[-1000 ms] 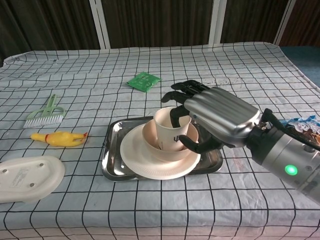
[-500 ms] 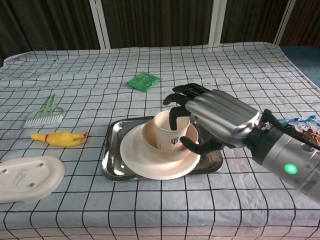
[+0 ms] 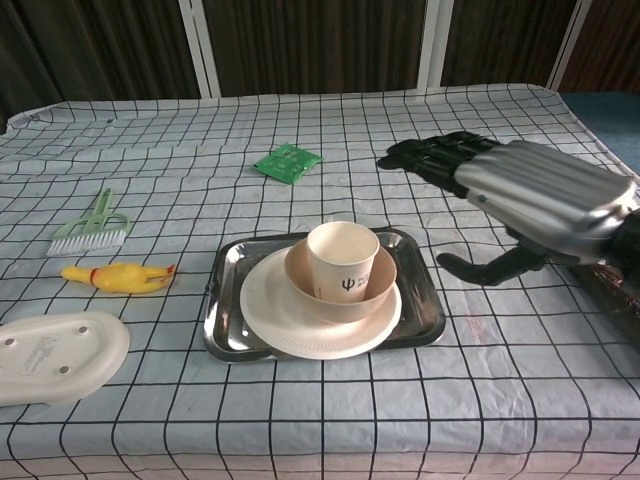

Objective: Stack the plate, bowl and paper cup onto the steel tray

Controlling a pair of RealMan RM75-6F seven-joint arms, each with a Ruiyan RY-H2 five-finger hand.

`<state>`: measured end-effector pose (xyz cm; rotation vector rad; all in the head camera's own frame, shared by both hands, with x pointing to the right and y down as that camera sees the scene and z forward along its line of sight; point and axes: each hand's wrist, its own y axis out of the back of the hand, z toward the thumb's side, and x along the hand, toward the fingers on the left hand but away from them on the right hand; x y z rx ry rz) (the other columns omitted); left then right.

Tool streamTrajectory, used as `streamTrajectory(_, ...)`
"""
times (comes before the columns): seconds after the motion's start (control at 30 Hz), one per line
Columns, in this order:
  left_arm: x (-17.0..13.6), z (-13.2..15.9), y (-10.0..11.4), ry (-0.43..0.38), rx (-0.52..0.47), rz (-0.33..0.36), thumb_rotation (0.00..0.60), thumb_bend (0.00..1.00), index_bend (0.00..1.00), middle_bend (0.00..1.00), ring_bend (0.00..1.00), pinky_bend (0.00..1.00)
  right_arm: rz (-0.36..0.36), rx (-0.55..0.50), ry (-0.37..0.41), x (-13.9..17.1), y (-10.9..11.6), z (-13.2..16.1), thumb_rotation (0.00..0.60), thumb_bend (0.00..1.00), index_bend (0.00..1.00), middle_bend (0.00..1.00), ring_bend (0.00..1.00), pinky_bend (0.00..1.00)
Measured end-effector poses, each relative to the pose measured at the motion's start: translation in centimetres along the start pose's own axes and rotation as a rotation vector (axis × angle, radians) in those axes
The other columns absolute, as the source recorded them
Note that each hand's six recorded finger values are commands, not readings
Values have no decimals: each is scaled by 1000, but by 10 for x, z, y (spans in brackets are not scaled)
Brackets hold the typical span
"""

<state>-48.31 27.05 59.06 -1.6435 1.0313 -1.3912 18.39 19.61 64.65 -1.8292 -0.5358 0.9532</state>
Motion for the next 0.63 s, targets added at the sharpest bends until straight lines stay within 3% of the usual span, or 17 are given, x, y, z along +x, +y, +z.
streamTrajectory(0.13,-12,2,3,18,13,-20,600,399,0,0,0,26,19,78,-166,53,23,-55,600,309,0,0,0,0)
streamTrajectory(0.23,-20,4,2,43,-1,-32,600,399,0,0,0,50,26,116,-362,113,37,-101,600,309,0,0,0,0)
streamTrajectory(0.27,-21,4,2,46,-4,-32,600,400,0,0,0,54,27,117,-442,138,40,-115,600,308,0,0,0,0)
streamTrajectory(0.37,-22,4,-1,46,12,-23,600,404,0,0,0,57,19,80,-580,183,42,-138,600,308,0,0,0,0)
streamTrajectory(0.5,-20,7,-4,38,33,-12,600,407,0,0,0,57,3,12,-663,216,38,-163,600,308,0,0,0,0)
streamTrajectory(0.63,-19,8,-6,37,31,-10,600,407,0,0,0,56,1,16,-708,241,38,-179,600,308,0,0,0,0)
